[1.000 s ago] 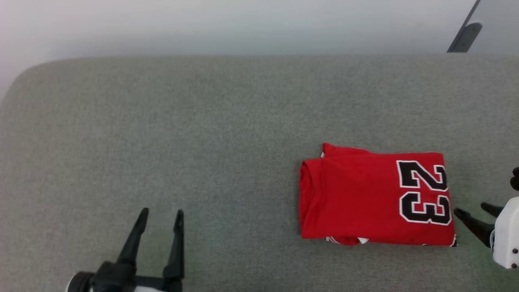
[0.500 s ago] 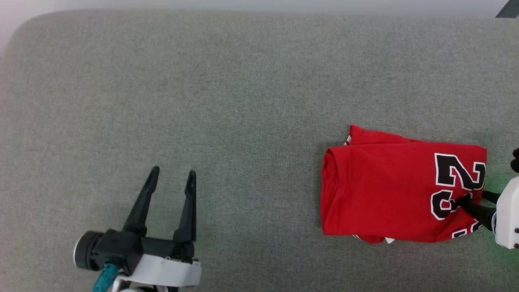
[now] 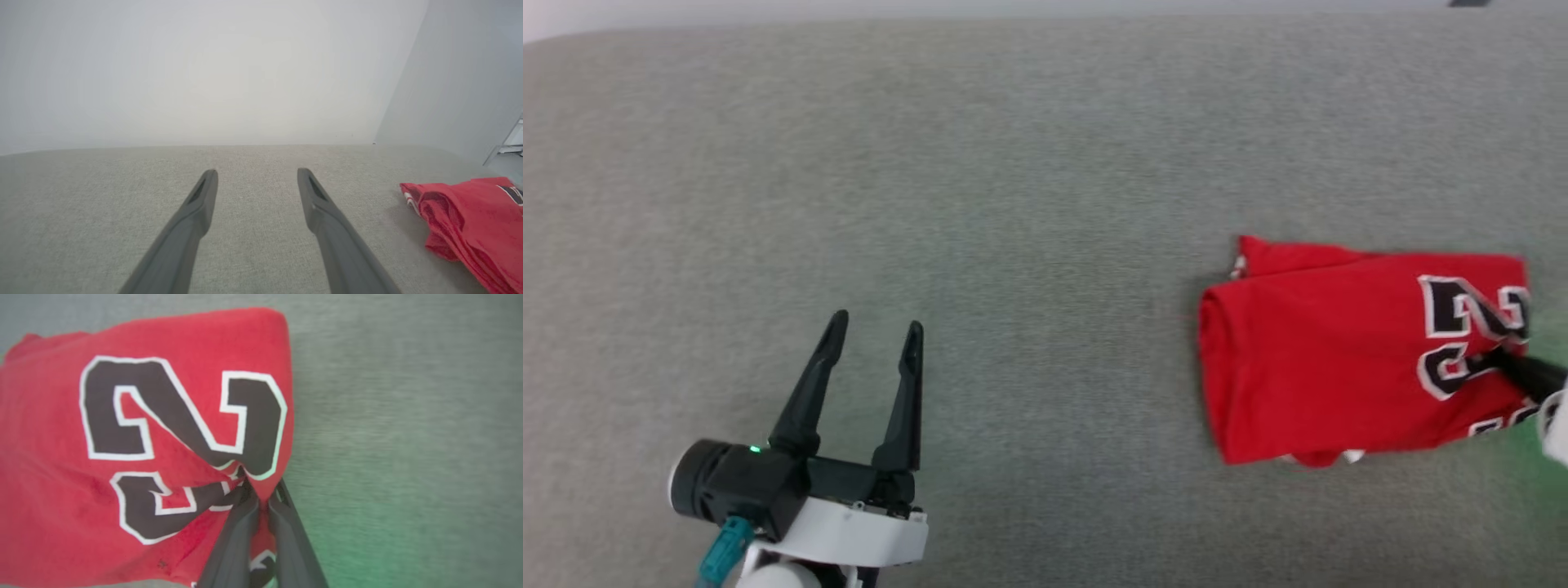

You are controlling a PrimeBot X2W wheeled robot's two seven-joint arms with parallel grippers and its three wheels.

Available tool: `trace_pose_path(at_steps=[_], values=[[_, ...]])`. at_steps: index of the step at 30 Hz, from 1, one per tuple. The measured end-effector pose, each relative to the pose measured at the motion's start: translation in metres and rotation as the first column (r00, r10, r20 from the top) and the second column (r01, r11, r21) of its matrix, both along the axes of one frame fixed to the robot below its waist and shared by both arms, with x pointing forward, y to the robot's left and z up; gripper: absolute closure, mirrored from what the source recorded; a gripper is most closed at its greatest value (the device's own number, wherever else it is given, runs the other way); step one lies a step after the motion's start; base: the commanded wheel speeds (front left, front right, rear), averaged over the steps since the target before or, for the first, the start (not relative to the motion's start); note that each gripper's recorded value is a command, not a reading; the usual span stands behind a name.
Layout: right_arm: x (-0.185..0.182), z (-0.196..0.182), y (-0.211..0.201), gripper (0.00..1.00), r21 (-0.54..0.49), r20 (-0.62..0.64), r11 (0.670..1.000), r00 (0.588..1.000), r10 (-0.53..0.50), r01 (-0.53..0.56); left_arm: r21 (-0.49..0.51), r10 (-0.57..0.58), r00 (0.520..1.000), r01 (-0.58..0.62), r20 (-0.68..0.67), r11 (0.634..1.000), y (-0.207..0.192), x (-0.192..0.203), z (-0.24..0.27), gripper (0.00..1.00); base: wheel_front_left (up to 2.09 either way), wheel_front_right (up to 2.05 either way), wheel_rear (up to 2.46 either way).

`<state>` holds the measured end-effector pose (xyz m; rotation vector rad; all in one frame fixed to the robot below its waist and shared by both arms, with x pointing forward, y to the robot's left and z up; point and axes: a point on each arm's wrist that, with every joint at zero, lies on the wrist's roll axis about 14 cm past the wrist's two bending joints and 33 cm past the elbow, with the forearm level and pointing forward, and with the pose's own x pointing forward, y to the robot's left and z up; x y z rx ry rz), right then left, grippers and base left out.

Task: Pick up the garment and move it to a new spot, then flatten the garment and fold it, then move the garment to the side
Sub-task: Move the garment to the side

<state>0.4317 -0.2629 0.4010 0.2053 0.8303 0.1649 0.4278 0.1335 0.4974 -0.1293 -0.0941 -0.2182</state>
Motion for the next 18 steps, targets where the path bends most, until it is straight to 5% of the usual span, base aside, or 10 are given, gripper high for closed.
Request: trace_pose_path(at_steps=[6,18], values=[[-0.006,0.021,-0.066,1.0,-0.015,0.094,0.979,0.975,-0.203,0.205,0.041,-0.151,0.988,0.15,0.026,0.988,-0.041,0.019,-0.001,0.0,0.0,0.0,0.0],[-0.004,0.044,-0.176,1.0,-0.106,0.235,0.857,0.85,-0.471,0.505,0.129,-0.45,0.869,0.432,0.204,0.893,-0.135,0.092,0.028,0.0,0.0,0.0,0.0]])
